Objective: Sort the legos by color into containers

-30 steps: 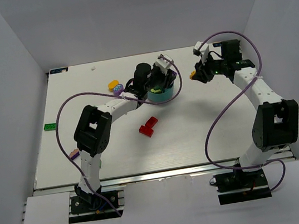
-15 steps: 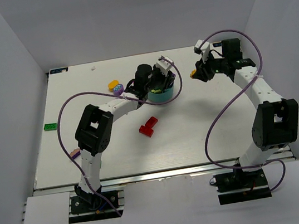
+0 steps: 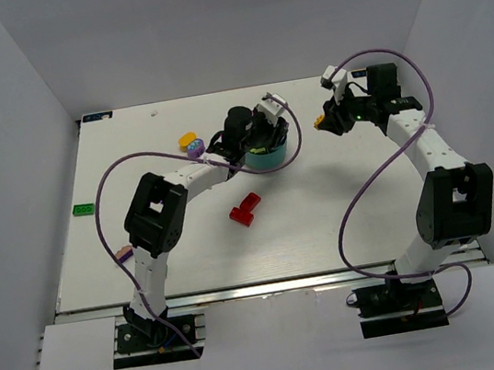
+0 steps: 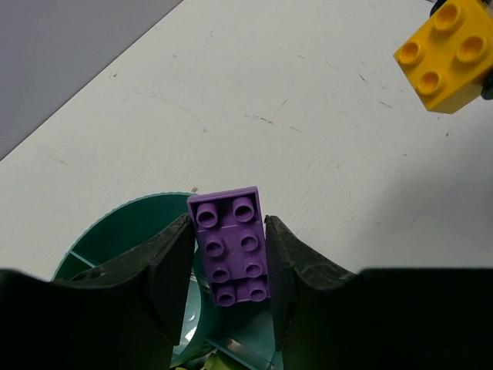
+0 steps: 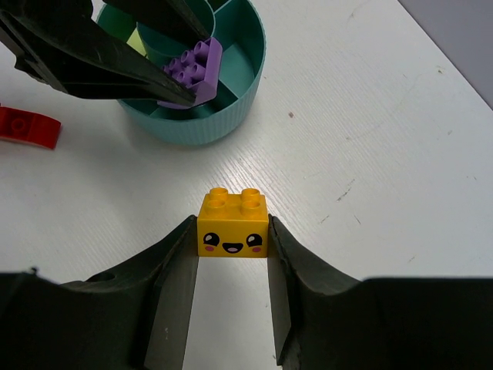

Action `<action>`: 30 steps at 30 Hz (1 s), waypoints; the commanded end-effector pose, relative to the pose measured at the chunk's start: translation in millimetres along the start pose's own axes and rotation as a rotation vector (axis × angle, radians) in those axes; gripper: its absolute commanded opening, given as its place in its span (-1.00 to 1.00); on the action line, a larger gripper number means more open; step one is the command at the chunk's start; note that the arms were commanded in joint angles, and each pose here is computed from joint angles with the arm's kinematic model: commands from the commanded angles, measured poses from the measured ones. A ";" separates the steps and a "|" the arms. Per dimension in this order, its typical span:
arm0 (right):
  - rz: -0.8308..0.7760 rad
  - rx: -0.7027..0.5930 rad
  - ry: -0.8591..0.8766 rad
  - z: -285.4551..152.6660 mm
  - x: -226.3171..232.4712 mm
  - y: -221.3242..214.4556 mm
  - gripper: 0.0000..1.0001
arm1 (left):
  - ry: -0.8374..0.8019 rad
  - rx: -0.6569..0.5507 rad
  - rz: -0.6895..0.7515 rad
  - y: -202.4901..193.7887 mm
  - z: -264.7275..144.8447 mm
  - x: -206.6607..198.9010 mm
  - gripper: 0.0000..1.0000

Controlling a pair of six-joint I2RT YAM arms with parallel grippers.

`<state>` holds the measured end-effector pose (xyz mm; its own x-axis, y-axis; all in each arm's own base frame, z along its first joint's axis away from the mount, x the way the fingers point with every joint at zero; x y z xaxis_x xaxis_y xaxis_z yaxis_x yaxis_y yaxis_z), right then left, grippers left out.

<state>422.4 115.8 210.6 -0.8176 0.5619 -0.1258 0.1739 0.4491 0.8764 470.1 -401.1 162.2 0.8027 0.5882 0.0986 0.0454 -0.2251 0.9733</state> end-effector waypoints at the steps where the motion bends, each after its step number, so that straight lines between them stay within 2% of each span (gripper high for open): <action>1: -0.017 -0.040 -0.004 -4.1 -5.6 16.8 -1.00 | 0.024 -0.047 0.025 22.1 -2.8 -0.5 0.05; 3: -0.016 -0.040 -0.004 -4.1 -5.5 16.8 -1.00 | 0.026 -0.051 0.027 23.9 -3.3 -0.8 0.09; 5: -0.015 -0.041 -0.004 -4.7 -5.5 16.6 -1.00 | 0.030 -0.048 0.025 22.5 -3.3 -1.1 0.24; 10: -0.015 -0.042 -0.003 -5.2 -4.7 16.6 -1.00 | 0.036 -0.057 0.026 26.4 -4.7 -0.8 0.27; 13: -0.024 -0.045 0.008 -5.6 -3.2 17.9 -1.00 | 0.039 -0.087 0.021 42.1 -7.1 -1.9 0.22; 16: -0.055 -0.063 0.083 -5.6 9.7 20.9 -1.00 | 0.028 -0.147 -0.002 79.4 -16.0 -3.6 -0.10; 17: -0.071 -0.075 0.106 -5.9 12.2 26.7 -1.00 | 0.037 -0.156 -0.034 87.8 -19.9 -2.8 -0.37; 20: -0.105 -0.063 0.200 10.1 30.0 32.0 -1.00 | 0.107 -0.208 -0.091 124.5 -52.1 4.1 -0.82; 21: -0.121 -0.064 0.206 10.9 32.8 37.3 -1.00 | 0.131 -0.212 -0.106 127.8 -60.6 6.2 -0.86; 25: -0.107 -0.070 0.217 35.6 39.8 54.3 -1.00 | 0.301 -0.202 -0.237 126.3 -107.0 28.2 -0.87; 26: -0.085 -0.080 0.225 45.2 46.6 63.7 -1.00 | 0.340 -0.196 -0.319 123.0 -116.7 32.8 -0.86; 28: -0.077 -0.069 0.205 61.8 45.7 77.1 -1.00 | 0.431 -0.134 -0.415 103.9 -145.8 50.1 -0.77; 29: -0.068 -0.060 0.231 73.9 60.8 84.5 -1.00 | 0.448 -0.128 -0.499 98.9 -154.2 52.6 -0.70; 30: -0.072 -0.051 0.201 83.9 56.5 92.5 -1.00 | 0.481 -0.111 -0.550 90.0 -166.4 63.7 -0.55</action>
<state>423.9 216.2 224.8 -0.9362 0.3419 -0.0810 0.0915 0.4599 0.8832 423.5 -309.6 311.4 0.5514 0.8142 -0.1816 0.1340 0.1284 0.9826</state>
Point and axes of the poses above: each gripper's point midway between its finger pads, its own z axis out along the fingers, its own x axis along the line the jaws close on, y = z × x, the point moved 1 cm from there along -z, back along the fingers, and after that the axes turned 1 degree about -z, right-handed, at the moved point
